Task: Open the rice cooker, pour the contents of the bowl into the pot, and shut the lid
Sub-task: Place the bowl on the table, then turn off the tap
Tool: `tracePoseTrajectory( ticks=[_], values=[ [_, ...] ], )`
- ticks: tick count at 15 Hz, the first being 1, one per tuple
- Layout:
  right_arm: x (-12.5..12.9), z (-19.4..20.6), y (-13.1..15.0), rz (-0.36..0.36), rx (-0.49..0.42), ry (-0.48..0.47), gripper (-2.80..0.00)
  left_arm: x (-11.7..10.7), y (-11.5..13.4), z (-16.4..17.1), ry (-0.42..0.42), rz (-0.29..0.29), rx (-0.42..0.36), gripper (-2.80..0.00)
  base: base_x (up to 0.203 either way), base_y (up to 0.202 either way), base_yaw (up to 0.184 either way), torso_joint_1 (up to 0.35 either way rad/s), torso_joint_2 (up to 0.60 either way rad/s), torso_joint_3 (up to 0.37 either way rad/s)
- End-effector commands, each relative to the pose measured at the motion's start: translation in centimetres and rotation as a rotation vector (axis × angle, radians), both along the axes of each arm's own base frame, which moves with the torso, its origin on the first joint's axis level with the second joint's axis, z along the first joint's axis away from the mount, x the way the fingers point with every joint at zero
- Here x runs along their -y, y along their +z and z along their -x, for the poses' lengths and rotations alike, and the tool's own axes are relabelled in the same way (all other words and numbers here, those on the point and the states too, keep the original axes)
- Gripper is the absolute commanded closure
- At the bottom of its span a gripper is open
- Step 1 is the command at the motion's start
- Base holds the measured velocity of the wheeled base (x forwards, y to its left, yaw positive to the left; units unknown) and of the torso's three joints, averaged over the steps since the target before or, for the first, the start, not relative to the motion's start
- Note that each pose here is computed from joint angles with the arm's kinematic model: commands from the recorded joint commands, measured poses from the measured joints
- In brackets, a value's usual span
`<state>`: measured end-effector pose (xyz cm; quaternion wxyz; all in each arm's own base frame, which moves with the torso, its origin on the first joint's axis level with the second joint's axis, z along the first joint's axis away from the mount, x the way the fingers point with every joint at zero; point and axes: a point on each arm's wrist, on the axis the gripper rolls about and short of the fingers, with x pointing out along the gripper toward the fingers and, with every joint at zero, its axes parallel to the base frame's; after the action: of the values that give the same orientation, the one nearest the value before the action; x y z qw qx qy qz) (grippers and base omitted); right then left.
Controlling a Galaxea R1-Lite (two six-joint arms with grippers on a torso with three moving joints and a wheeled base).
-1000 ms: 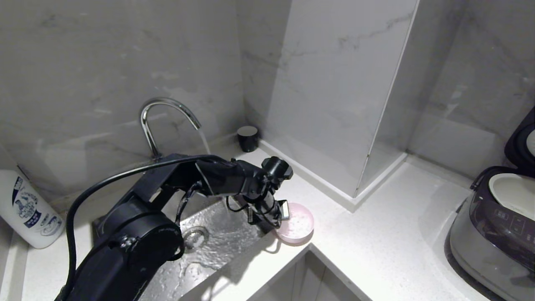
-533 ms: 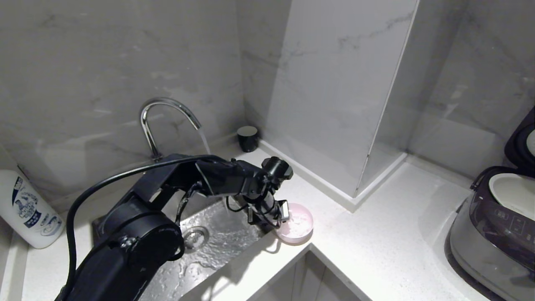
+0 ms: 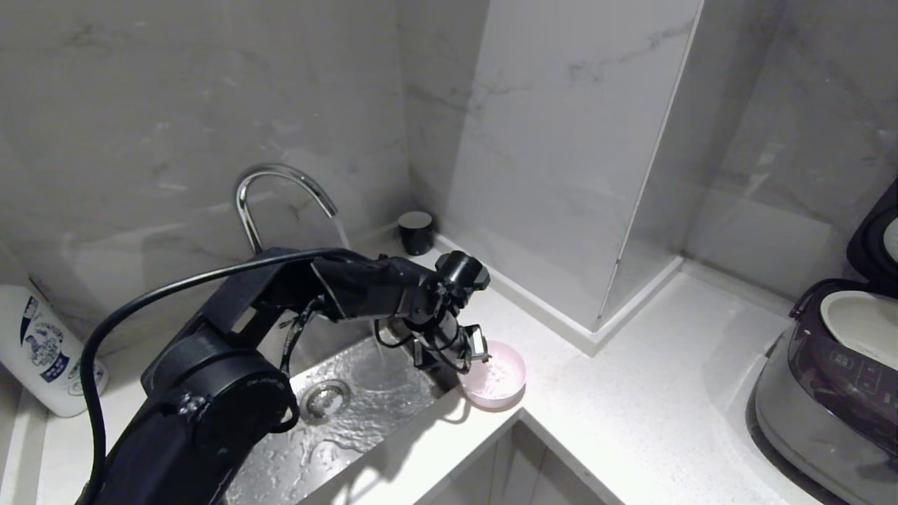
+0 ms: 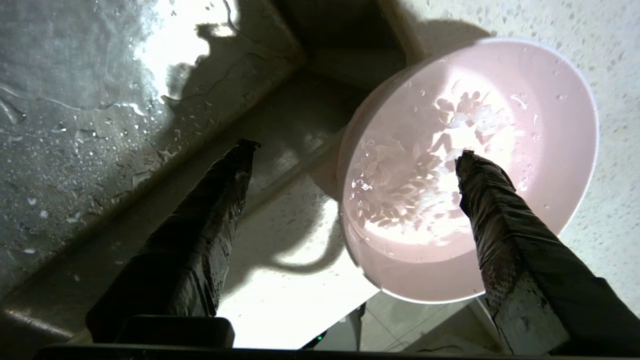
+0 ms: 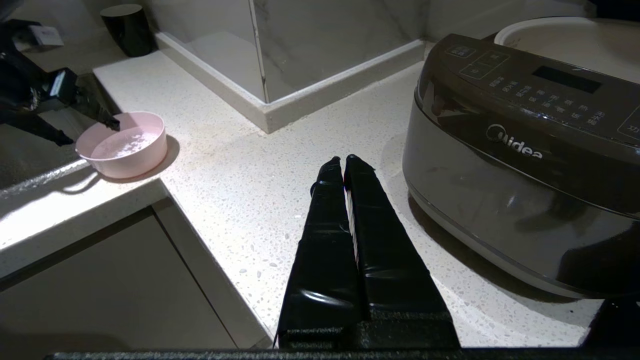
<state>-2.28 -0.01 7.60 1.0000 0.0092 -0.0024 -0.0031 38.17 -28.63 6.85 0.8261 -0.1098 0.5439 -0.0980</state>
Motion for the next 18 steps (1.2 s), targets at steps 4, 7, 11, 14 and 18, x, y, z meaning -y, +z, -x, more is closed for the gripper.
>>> tracePoseTrajectory(
  ticks=[4,7,11,14,18],
  values=[
    [0.0,0.0,0.0,0.000,0.001,0.000,0.00,-2.2,3.4,-0.1,0.055,0.032,0.029,-2.80,0.000,0.000,0.000,0.000,0.00,0.000],
    [0.0,0.0,0.0,0.001,0.000,0.000,0.00,-5.3,6.9,1.1,0.097,0.028,0.022,-2.80,0.000,0.000,0.000,0.000,0.00,0.000],
    [0.0,0.0,0.0,0.000,0.000,0.000,0.00,-15.3,9.5,-0.5,0.293,0.016,0.049,-2.80,0.000,0.000,0.000,0.000,0.00,0.000],
    [0.0,0.0,0.0,0.000,0.000,0.000,0.00,-22.4,8.5,-1.5,0.467,-0.010,0.007,-2.80,0.000,0.000,0.000,0.000,0.00,0.000],
    [0.0,0.0,0.0,0.000,0.000,0.000,0.00,-28.5,7.1,-2.1,0.631,-0.005,-0.029,0.00,0.000,0.000,0.000,0.000,0.00,0.000]
  ],
)
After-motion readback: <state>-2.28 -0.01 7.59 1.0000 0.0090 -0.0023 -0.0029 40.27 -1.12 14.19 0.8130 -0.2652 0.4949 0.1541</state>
